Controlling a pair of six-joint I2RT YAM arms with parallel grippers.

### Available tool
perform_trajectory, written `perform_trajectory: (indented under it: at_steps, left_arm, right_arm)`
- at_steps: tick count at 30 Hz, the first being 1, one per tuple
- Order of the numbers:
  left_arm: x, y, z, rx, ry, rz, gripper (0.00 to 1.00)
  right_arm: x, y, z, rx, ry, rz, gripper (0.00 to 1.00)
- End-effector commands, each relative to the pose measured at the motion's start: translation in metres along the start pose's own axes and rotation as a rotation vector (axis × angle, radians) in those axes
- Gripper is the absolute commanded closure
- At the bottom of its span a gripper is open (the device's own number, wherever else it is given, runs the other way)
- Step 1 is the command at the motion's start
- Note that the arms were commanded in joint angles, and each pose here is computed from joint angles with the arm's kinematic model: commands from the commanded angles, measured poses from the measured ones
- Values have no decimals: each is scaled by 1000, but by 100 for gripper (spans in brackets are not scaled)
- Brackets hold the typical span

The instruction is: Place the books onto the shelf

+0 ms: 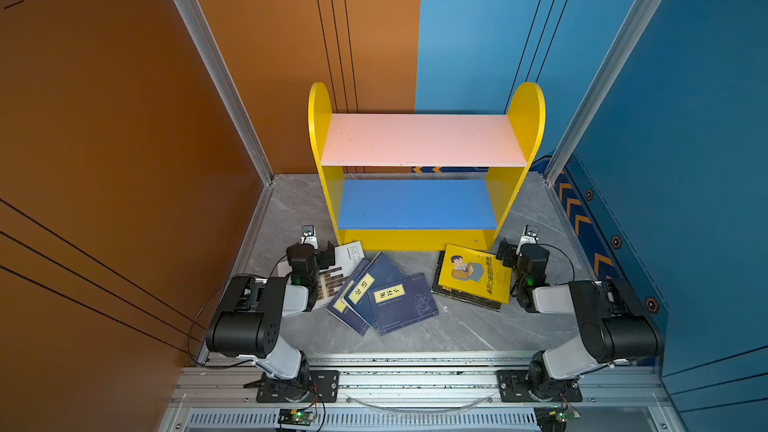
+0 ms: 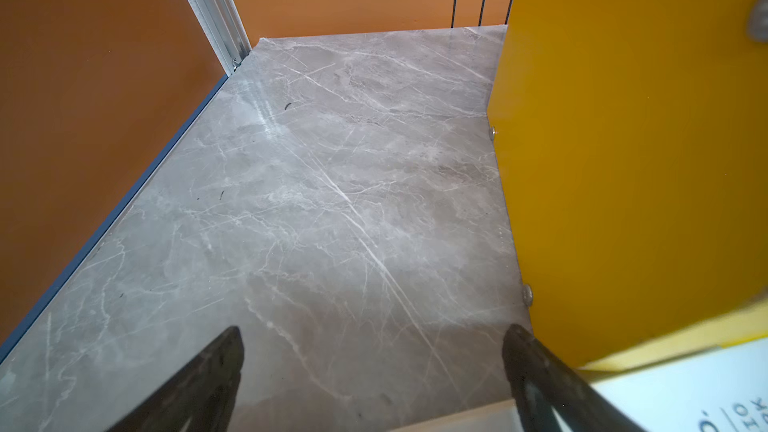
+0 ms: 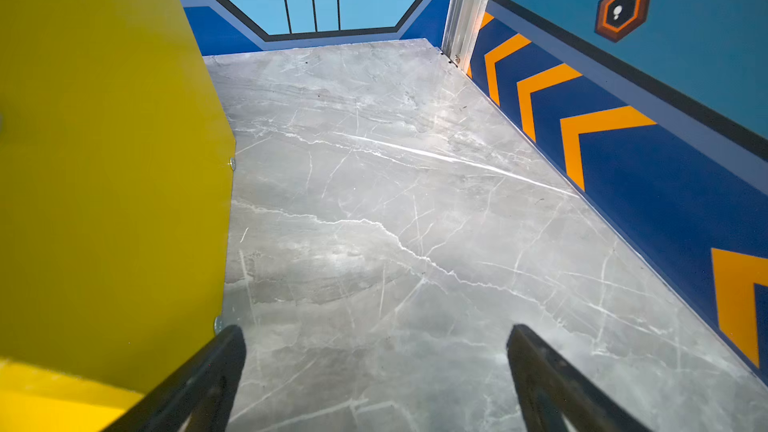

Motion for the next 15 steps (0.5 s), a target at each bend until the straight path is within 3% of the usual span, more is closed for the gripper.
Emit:
perform_trajectory:
  at_steps: [1, 15]
  left_arm:
    - [0, 1, -12, -48, -9, 9, 2]
    - [0, 1, -12, -47, -10, 8, 2]
  right_arm:
    - [5, 0, -9, -37, 1, -20, 0]
    - [5, 0, -9, -37, 1, -20, 0]
Point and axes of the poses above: each gripper's point midway between its finger pads, its own y axis out along the fingers, its own x axis along the line the jaws close on, z = x × y, the point moved 10 cm from there along -y, back along the fingers, and after that the axes turned 12 degrees about y, right-handed, at the moved point
